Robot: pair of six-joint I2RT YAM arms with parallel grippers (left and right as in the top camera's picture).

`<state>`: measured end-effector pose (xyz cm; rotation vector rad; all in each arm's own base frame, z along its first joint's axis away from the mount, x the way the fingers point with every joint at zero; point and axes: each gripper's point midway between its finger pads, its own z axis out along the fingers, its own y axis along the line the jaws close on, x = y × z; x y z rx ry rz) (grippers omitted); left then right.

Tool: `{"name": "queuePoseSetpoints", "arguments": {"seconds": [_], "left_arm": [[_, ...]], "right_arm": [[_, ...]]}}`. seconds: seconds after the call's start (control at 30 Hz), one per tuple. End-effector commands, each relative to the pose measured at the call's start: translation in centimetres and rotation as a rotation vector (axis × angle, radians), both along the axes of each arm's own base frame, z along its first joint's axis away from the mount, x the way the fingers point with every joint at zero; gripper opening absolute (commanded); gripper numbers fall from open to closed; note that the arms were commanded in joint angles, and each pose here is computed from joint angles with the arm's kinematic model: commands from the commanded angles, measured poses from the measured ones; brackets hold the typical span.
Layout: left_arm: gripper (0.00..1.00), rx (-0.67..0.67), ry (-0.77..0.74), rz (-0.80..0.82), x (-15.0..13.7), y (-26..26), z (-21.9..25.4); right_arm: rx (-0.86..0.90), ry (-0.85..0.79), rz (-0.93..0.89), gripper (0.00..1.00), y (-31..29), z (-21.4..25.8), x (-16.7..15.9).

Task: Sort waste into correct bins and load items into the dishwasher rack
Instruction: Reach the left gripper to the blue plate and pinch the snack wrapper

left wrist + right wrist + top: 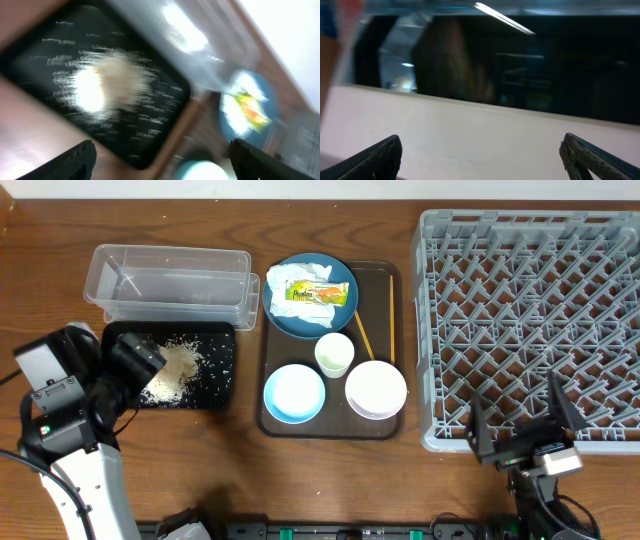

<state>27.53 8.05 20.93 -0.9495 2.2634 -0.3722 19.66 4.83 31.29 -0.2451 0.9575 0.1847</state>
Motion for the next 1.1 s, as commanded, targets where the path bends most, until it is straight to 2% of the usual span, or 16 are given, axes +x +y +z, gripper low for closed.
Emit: {"name": "queuePoseSetpoints", "arguments": {"seconds": [0.0, 0.07, 0.2, 0.3, 0.47, 0.57, 0.73, 0.8, 0.97, 1.07], "left_arm": [[0.88, -0.135, -0.234, -0.388, 1.8, -6.6, 4.1], [0.88, -0.143, -0.308, -0.514, 2.2, -8.9, 5.5], [0.88, -0.090, -0.337, -0.633, 2.9, -12.4, 6.7], [0.88, 0.024, -0.317, -0.654, 3.9, -14.1, 7.7], [0.88, 0.206, -0.196, -0.645, 5.9, -15.6, 8.7], [0.88, 0.253, -0.099, -0.733, 7.3, -16.9, 8.1], [0.89, 0.254, 0.020, -0.818, 10.9, -18.6, 5.6], [0.88, 0.249, 0.027, -0.826, 12.5, -19.2, 4.4], [0.87, 0.260, -0.033, -0.834, 16.7, -20.6, 2.4], [0.87, 0.313, -0.075, -0.915, 18.1, -22.4, 1.4]], "right_arm": [[0.133, 0.050, -0.162, 0.99, -3.5, -0.6, 1.2], [0.169, 0.111, -0.231, 0.99, -4.8, -1.9, 2.0], [0.230, 0.210, -0.369, 0.99, -7.3, -4.2, 3.0], [0.282, 0.232, -0.478, 0.99, -9.3, -5.0, 2.8], [0.270, 0.307, -0.501, 0.99, -9.5, -6.8, 3.4], [0.250, 0.388, -0.513, 0.99, -9.5, -8.7, 3.9], [0.200, 0.586, -0.540, 0.99, -9.5, -13.5, 4.4], [0.182, 0.652, -0.546, 0.99, -9.5, -15.1, 4.4], [0.179, 0.658, -0.540, 0.99, -9.4, -15.3, 4.5], [0.179, 0.658, -0.540, 0.99, -9.4, -15.3, 4.5]]}}
